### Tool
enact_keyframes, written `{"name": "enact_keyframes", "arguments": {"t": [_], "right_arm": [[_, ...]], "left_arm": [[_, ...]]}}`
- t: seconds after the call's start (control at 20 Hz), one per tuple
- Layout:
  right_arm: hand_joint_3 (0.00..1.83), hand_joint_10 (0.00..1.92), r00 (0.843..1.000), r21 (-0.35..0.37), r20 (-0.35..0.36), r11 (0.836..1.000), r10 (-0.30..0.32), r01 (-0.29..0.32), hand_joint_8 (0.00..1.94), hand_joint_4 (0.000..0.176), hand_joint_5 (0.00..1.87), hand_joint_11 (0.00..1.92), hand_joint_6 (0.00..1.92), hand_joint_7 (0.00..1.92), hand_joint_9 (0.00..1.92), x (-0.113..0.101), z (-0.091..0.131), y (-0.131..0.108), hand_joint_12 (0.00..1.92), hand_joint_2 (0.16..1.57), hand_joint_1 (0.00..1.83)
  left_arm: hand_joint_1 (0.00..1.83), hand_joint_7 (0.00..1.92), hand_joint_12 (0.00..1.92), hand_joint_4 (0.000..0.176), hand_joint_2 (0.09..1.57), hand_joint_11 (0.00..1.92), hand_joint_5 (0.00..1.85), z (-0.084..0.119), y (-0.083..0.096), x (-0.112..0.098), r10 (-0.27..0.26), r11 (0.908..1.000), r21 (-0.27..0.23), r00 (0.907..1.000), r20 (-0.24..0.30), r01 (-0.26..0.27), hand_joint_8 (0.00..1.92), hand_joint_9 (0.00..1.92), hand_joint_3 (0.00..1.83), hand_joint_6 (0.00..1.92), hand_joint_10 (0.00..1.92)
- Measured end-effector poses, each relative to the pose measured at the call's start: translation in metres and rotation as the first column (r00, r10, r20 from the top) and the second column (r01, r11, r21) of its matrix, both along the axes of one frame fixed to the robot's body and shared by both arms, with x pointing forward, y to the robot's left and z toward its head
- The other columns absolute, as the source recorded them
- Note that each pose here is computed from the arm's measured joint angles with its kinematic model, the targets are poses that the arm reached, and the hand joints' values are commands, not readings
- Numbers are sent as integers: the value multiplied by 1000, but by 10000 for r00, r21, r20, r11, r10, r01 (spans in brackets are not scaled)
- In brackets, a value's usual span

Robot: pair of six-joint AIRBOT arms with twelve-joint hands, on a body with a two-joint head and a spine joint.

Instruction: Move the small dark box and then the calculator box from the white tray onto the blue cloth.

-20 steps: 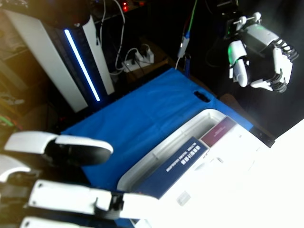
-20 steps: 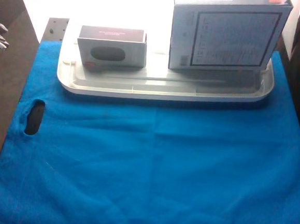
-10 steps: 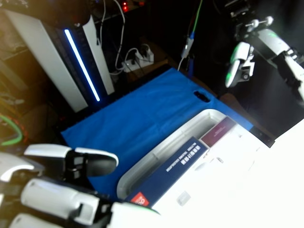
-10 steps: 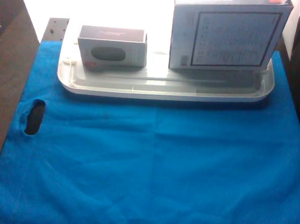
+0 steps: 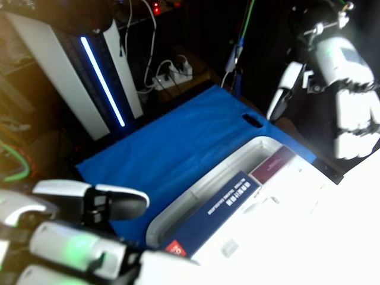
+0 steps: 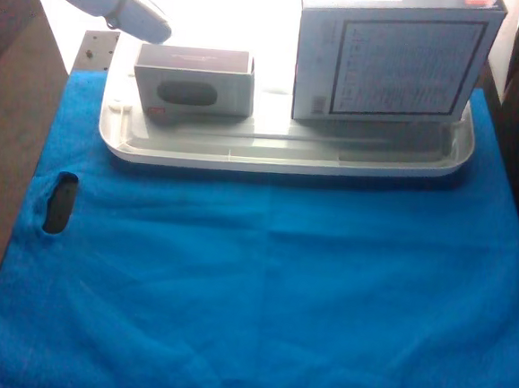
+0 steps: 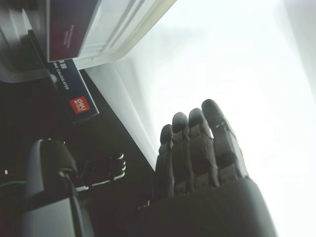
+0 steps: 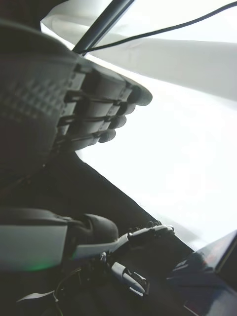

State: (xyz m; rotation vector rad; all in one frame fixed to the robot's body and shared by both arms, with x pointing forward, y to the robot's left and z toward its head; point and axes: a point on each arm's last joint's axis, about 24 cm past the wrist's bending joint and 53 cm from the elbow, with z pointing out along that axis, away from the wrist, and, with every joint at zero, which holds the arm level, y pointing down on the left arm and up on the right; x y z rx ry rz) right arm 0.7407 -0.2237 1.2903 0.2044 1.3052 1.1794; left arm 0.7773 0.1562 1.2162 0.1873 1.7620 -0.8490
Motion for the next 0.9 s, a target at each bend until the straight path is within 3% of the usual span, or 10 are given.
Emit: {"name": "enact_keyframes", "arguments": {"t": [0.05, 0.1, 0.15, 0.2, 0.45, 0.6, 0.75, 0.9], "right_arm": [[0, 0, 10000, 6, 5, 10000, 4, -4, 0, 0, 125, 262, 0, 172, 202, 0, 0, 0, 136, 970, 956], [0, 0, 10000, 8, 8, 10000, 5, -5, 0, 0, 129, 250, 2, 166, 183, 0, 0, 0, 130, 965, 959], [0, 1, 10000, 41, -6, 10000, 8, -8, 3, 0, 128, 244, 1, 172, 183, 0, 0, 1, 127, 962, 954], [0, 2, 10000, 43, -17, 10000, 19, -19, 10, 0, 129, 237, 2, 189, 184, 0, -1, 1, 123, 958, 948], [6, 0, 9999, 45, -39, 9999, 127, -127, 0, 0, 132, 242, 1, 115, 150, 0, -3, 7, 124, 987, 950], [1, 0, 9999, 78, -45, 9999, 114, -113, 4, 0, 137, 224, 6, 123, 139, 0, -3, 7, 121, 981, 961], [0, 4, 9999, 78, -49, 9999, 116, -116, 5, 0, 127, 208, 1, 132, 148, 1, -3, 7, 118, 973, 942], [5, 10, 9999, 62, -47, 9999, 133, -133, 8, 0, 149, 236, 9, 146, 170, 0, -3, 8, 129, 988, 933]], "left_arm": [[721, 278, 931, 20, 785, 0, 145, -2, -2, 1, -42, 10000, -1, 10000, -90, 42, 4, 310, 0, 3, 8], [714, 272, 859, 48, 752, 0, 146, -4, -3, 1, -60, 9999, 108, 9999, -85, 60, 1, 313, 0, 2, 6], [710, 285, 829, 52, 730, 0, 152, -6, -3, 0, -81, 9997, 235, 9999, -75, 83, 3, 323, 0, 2, 6], [682, 299, 797, 38, 742, 0, 142, -7, -4, 1, -74, 9995, 302, 9999, -78, 76, 4, 327, 0, 0, 5], [706, 430, 909, 44, 751, 0, 177, -35, -17, -3, -282, 9971, 685, 9977, -611, 324, 14, 398, 0, 8, 11], [683, 409, 956, 0, 770, 0, 199, -48, -20, -1, -238, 9955, 899, 9968, -765, 307, 0, 418, 8, 10, 12], [682, 400, 807, 0, 780, 0, 242, -61, -21, -1, -206, 9936, 1090, 9955, -927, 307, 0, 387, 3, 5, 4], [695, 372, 742, 26, 795, 0, 252, -74, -19, 1, -105, 9913, 1290, 9941, -1079, 245, 0, 378, 4, 3, 0]]}}
